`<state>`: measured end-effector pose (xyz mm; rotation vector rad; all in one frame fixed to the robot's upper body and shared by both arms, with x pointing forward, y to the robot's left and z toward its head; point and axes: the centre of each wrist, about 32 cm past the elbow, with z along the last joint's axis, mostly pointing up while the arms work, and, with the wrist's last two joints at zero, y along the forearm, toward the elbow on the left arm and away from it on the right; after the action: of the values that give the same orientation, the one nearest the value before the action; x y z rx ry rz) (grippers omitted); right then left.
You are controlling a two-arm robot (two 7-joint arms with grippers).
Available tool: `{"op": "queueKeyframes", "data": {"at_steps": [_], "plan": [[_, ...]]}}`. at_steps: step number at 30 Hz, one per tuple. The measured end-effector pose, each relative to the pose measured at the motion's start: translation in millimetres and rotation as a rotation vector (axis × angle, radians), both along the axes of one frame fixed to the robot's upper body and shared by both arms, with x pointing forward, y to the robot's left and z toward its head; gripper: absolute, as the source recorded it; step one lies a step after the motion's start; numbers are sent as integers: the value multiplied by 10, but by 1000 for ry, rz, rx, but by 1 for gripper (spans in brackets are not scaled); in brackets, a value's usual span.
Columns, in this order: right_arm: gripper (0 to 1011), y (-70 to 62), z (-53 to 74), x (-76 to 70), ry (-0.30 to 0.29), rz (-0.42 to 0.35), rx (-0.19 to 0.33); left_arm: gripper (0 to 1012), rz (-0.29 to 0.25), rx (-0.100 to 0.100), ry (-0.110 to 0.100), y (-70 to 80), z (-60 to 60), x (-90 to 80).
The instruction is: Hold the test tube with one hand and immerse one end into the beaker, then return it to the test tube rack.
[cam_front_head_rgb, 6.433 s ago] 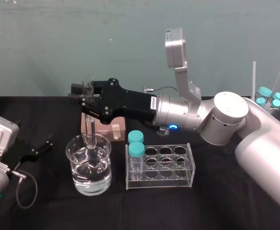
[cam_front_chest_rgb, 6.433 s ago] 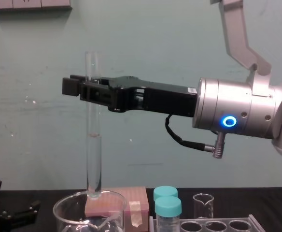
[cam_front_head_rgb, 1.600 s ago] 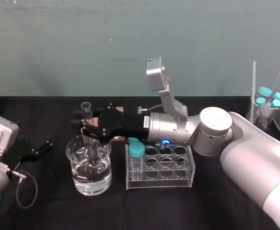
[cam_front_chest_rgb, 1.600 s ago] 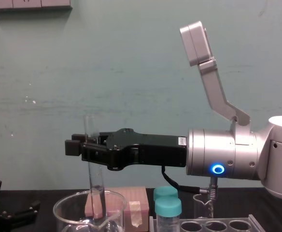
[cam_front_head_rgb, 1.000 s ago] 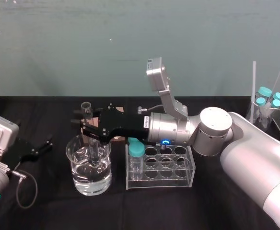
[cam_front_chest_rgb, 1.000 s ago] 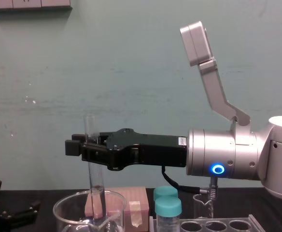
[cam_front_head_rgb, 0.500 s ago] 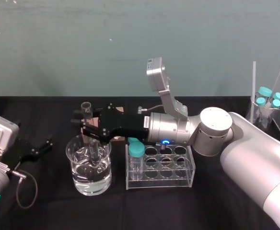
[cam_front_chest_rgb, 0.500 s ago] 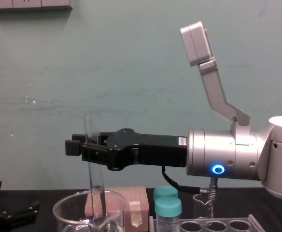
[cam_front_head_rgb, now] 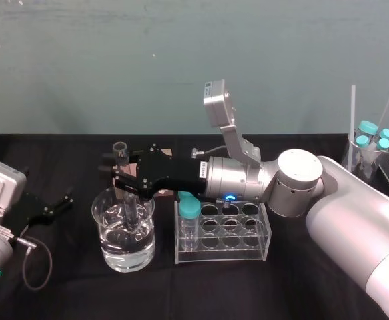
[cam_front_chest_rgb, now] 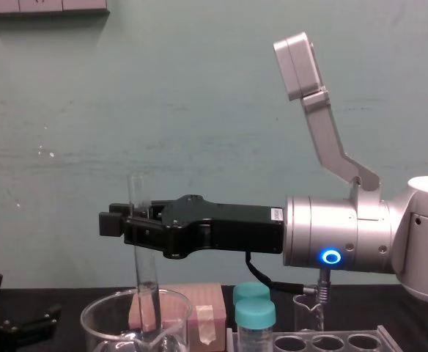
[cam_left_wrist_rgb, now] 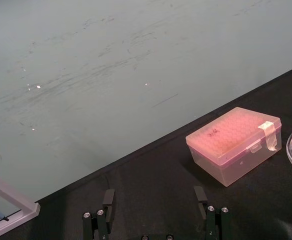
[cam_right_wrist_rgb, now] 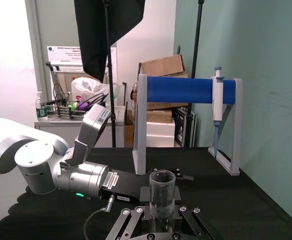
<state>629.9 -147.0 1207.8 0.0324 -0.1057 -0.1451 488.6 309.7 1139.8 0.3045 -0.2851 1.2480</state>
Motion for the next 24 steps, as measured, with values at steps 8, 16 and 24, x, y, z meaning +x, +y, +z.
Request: {"op": "queueKeyframes", "data": {"at_steps": [8, 16, 24], "plan": [[241, 0, 0, 0, 0, 0, 0, 1000, 0, 0, 0, 0, 0, 0], [241, 0, 0, 0, 0, 0, 0, 1000, 0, 0, 0, 0, 0, 0], [241, 0, 0, 0, 0, 0, 0, 1000, 0, 0, 0, 0, 0, 0]]}}
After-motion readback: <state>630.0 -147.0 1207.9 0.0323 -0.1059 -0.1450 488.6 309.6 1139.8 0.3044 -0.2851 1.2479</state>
